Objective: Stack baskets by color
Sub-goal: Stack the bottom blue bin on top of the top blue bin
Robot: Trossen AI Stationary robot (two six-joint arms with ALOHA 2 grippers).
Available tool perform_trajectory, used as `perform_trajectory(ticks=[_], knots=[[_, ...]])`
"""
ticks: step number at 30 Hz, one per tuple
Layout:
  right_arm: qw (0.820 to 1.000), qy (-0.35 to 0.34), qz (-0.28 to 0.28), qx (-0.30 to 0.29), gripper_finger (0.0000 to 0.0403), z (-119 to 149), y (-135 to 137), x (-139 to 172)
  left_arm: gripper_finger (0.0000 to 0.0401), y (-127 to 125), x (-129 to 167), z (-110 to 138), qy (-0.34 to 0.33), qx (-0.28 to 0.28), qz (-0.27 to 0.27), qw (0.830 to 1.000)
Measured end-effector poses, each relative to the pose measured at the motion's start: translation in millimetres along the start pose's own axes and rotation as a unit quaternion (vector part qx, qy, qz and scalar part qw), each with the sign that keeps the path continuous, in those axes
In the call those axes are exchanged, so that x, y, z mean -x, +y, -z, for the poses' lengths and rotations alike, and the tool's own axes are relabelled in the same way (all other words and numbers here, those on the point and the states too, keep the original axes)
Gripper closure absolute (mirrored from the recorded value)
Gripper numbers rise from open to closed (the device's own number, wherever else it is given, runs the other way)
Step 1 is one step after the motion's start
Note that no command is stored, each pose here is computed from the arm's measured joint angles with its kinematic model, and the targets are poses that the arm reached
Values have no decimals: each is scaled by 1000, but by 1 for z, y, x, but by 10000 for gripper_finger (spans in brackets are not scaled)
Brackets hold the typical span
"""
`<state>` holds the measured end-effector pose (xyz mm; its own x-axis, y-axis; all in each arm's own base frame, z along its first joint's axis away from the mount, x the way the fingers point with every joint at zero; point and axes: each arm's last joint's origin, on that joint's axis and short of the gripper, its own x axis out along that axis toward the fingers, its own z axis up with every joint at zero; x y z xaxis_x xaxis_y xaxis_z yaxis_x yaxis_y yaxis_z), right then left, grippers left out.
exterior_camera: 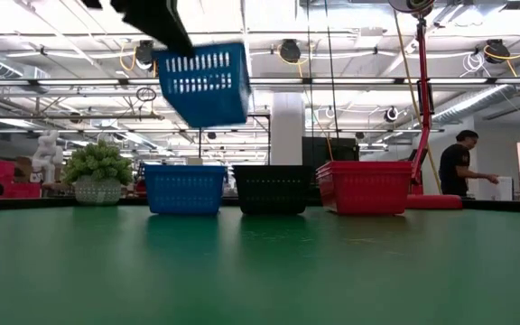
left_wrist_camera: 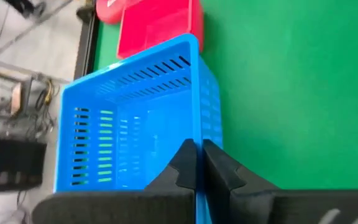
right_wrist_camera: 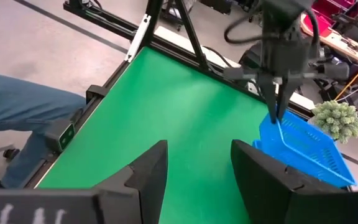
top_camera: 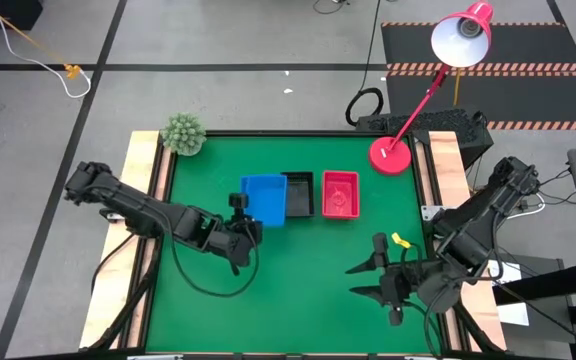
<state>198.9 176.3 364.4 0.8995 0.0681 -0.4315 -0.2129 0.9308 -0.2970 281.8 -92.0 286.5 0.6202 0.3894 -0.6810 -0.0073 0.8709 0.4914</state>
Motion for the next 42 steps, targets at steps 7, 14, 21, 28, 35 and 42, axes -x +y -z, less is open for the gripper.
perform_trajectory(ticks=[7, 14, 21, 28, 35, 42], knots=[[1000, 1, 0, 5, 234, 0, 0, 0, 389, 6, -20, 17, 42, 19, -15, 999], [1000, 1, 0, 22, 234, 0, 0, 0, 390, 7, -36, 32, 66, 31, -26, 997], [999, 1, 0, 36, 234, 0, 0, 0, 394, 7, -50, 45, 78, 36, -33, 996], [999, 1, 0, 46, 234, 0, 0, 0, 380, 4, -59, 55, 80, 31, -25, 996], [999, 0, 0, 47, 234, 0, 0, 0, 394, 3, -64, 57, 64, 17, -23, 998], [999, -2, 1, 45, 234, -1, 0, 0, 355, 9, -67, 58, 70, 33, -25, 997]])
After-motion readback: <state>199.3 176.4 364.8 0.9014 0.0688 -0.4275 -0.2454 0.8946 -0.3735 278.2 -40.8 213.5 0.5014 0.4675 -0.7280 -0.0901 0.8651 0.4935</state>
